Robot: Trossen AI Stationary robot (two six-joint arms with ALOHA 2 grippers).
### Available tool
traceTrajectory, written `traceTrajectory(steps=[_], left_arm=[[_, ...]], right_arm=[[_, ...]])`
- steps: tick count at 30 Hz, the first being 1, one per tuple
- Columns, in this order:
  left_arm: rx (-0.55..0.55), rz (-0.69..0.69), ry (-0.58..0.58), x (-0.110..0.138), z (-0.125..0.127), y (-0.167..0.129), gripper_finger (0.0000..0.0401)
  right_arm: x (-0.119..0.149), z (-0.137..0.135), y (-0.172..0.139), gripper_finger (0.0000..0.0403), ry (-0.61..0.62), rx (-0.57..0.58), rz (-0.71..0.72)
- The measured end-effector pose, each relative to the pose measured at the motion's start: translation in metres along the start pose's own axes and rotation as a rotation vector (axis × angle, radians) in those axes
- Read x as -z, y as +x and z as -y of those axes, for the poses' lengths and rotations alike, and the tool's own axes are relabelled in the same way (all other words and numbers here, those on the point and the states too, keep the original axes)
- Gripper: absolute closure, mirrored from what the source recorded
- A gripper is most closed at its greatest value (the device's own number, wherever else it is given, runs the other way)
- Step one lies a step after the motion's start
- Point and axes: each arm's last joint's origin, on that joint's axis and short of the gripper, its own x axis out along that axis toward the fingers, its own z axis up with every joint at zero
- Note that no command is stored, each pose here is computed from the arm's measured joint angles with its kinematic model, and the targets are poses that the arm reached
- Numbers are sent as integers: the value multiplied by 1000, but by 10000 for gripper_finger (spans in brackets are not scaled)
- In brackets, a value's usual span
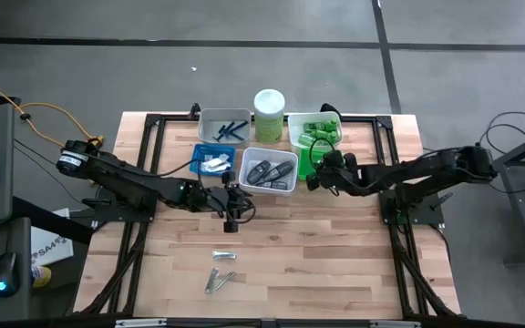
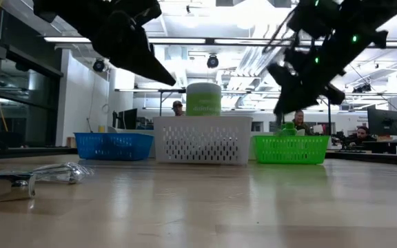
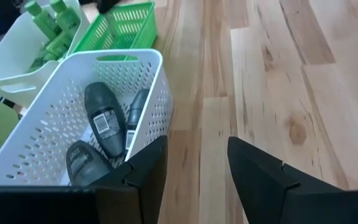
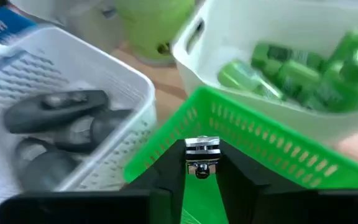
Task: Pick & Place Travel size toiletries
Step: Put the silver nail cutter into the green bin
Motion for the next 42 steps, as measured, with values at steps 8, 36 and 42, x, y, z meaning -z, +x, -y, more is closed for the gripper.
traceTrajectory(steps=[8, 36, 42], left_arm=[[1, -19, -17, 2, 0, 0, 236], [388, -386, 30, 37, 53, -44, 234], [422, -356, 1, 36, 68, -46, 209]], right_arm=[[6, 8, 9, 258, 37, 19, -10], [12, -22, -35, 263, -244, -377, -16], [17, -26, -42, 236, -289, -409, -13]])
